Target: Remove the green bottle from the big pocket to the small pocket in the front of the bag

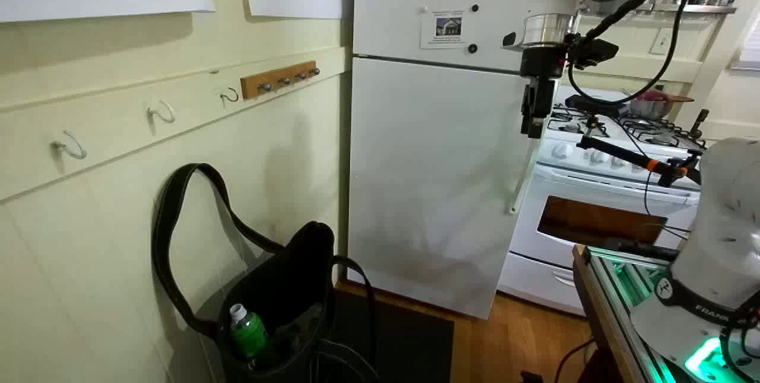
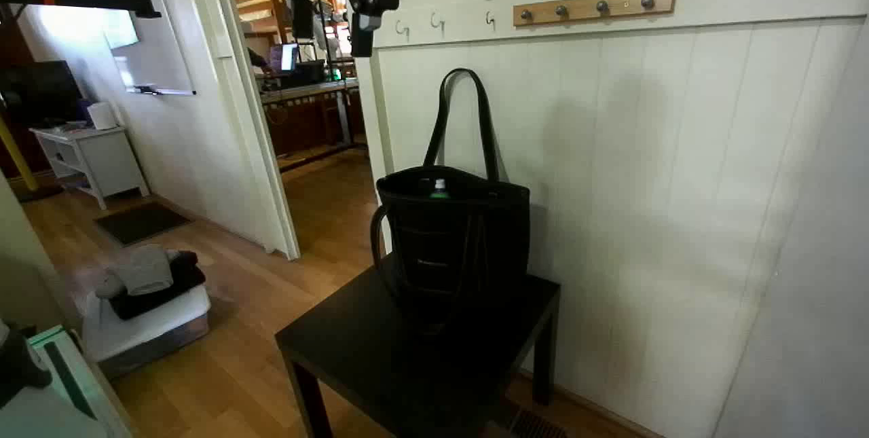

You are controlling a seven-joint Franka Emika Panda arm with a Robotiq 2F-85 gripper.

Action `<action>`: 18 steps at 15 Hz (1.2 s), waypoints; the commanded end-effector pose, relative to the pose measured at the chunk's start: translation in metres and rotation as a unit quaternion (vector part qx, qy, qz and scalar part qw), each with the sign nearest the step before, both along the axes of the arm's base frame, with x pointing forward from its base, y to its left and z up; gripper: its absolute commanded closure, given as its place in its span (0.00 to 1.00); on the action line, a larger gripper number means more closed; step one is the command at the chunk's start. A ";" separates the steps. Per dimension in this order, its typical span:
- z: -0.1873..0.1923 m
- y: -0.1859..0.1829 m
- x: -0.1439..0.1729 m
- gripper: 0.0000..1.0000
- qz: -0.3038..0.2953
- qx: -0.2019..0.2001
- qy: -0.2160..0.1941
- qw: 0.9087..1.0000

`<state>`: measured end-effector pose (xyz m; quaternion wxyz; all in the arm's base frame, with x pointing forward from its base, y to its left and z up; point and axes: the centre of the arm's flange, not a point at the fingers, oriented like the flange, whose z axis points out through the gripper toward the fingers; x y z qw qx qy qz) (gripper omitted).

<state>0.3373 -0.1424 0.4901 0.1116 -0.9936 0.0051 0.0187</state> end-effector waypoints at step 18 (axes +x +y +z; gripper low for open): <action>-0.085 0.097 0.149 0.00 0.053 -0.095 -0.092 0.990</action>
